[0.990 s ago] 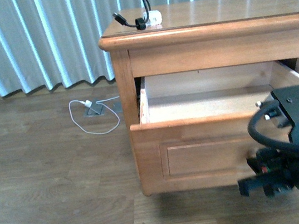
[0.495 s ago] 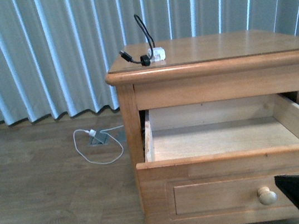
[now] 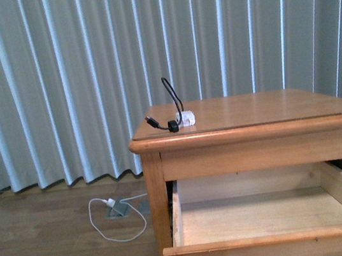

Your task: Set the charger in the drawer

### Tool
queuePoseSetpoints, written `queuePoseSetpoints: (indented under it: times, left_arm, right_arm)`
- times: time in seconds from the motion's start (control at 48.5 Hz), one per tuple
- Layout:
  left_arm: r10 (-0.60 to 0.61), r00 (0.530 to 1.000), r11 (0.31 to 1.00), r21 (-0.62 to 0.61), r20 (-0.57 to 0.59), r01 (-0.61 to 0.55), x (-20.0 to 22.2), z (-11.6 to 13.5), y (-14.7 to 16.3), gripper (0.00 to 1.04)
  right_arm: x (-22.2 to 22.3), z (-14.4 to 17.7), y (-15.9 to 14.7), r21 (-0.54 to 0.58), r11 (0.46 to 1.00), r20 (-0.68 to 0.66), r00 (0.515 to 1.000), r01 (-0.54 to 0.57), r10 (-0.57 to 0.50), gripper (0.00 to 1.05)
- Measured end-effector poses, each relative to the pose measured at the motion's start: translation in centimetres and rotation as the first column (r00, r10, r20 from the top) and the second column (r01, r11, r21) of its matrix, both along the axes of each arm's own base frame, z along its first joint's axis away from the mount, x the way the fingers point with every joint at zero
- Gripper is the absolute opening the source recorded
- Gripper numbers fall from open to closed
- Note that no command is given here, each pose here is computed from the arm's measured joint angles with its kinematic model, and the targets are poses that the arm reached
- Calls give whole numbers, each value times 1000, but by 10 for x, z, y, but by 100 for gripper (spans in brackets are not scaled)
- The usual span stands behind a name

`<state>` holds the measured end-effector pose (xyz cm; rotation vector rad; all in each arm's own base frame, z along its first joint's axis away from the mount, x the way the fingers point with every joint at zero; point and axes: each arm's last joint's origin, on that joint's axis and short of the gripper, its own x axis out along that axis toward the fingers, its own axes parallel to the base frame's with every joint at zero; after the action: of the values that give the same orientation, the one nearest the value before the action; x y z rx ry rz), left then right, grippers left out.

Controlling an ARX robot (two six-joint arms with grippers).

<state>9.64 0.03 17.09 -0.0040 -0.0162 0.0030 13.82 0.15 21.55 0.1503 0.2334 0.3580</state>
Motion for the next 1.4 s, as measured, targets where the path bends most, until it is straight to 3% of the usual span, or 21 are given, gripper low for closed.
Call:
queuePoseSetpoints:
  times: [0.082,0.165,0.371,0.412,0.495,0.639,0.742,1.258,1.402]
  left_arm:
    - [0,1000,1000,0,0,0,0,0,0,99]
    - [0,1000,1000,0,0,0,0,0,0,99]
    - [0,1000,1000,0,0,0,0,0,0,99]
    - [-1,1000,1000,0,0,1,0,0,0,99]
    - [0,1000,1000,0,0,0,0,0,0,99]
    - [0,1000,1000,0,0,0,0,0,0,99]
    - [-1,1000,1000,0,0,1,0,0,0,99]
    - [0,1000,1000,0,0,0,0,0,0,99]
    - [0,1000,1000,0,0,0,0,0,0,99]
  right_arm:
    - [-19,0,-10,16,1000,5,1000,-3,3,96]
    - [-25,-5,-22,13,995,13,995,100,-101,96]
    - [-25,-7,-22,-2,992,39,991,125,-124,94]
    - [-25,-11,-22,-60,967,143,961,248,-237,86]
    - [-28,-16,-18,-85,928,240,911,363,-335,68]
    - [-32,-27,-9,-102,912,239,900,397,-365,32]
    - [-40,-32,-2,-101,927,251,911,361,-327,8]
    - [-41,-32,-2,-102,925,255,909,366,-331,97]
    - [-41,-32,-2,-102,925,255,909,366,-331,96]
